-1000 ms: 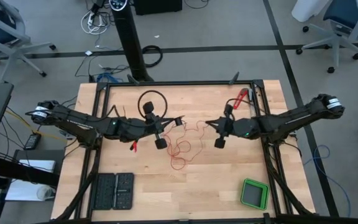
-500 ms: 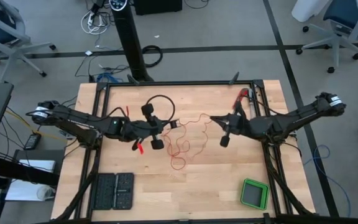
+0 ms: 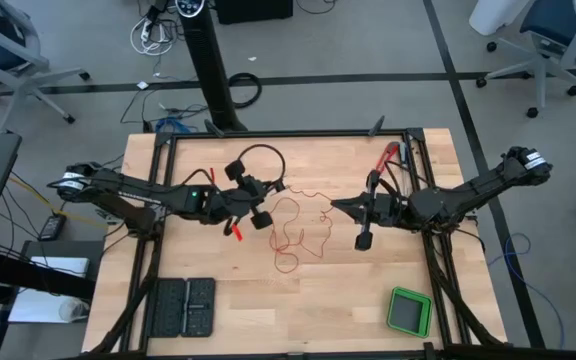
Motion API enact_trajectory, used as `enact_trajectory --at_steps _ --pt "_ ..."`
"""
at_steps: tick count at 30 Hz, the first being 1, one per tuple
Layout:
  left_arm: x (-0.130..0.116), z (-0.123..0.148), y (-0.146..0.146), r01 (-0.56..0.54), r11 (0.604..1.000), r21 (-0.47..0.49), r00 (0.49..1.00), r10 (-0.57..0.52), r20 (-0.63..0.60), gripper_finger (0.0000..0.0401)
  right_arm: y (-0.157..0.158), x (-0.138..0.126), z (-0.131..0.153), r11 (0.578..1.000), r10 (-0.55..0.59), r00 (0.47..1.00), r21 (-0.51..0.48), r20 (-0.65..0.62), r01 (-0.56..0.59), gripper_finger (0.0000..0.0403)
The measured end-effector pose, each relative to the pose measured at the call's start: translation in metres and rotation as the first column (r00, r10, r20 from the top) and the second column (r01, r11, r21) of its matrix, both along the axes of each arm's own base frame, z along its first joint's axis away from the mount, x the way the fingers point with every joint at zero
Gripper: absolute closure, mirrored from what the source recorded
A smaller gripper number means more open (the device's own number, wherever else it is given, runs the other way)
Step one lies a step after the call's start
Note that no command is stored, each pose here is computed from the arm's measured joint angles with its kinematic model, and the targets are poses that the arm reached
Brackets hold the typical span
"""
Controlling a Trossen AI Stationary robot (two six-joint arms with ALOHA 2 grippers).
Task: Coil cords
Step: Coil the red wire onto the black spool
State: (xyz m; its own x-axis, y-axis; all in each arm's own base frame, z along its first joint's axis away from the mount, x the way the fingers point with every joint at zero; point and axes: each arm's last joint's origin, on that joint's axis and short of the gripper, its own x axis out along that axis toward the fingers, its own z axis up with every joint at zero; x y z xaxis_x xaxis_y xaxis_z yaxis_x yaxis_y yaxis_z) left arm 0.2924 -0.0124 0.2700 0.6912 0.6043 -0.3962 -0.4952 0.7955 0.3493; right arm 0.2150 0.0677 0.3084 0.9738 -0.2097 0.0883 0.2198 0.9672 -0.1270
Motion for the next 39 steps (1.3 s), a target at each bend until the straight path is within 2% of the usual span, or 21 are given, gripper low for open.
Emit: enact_trajectory --at_steps 7,11,18,24,30,35,39 --pt "0.017 -0.017 0.009 -0.052 0.998 -0.027 0.998 0.053 0.022 0.04 0.007 0.025 -0.008 0.998 0.062 0.998 -0.016 -0.019 -0.062 0.0403" --pt "0.026 -0.018 0.01 -0.055 0.996 -0.064 0.992 0.061 0.106 0.04 0.012 0.042 -0.014 0.995 0.09 0.994 -0.037 -0.062 -0.092 0.0403" --pt "0.033 -0.008 0.008 0.008 0.986 -0.164 0.958 0.039 0.283 0.04 0.018 0.06 -0.031 0.992 0.094 0.985 -0.074 -0.141 -0.106 0.0403" --pt "0.037 -0.001 0.006 0.104 0.973 -0.208 0.929 -0.02 0.369 0.04 0.018 0.063 -0.034 0.991 0.097 0.983 -0.078 -0.156 -0.11 0.0403" --pt "0.03 0.012 0.006 0.123 0.973 -0.194 0.912 -0.034 0.409 0.04 0.018 0.059 -0.036 0.99 0.097 0.974 -0.078 -0.204 -0.115 0.0403" --pt "0.02 0.029 0.007 0.134 0.973 -0.189 0.887 -0.033 0.461 0.0399 0.017 0.059 -0.044 0.988 0.133 0.952 -0.04 -0.276 -0.149 0.0403" --pt "0.017 0.036 0.006 0.175 0.966 -0.189 0.867 -0.06 0.495 0.0399 0.01 0.06 -0.055 0.992 0.114 0.925 -0.004 -0.362 -0.124 0.0403"
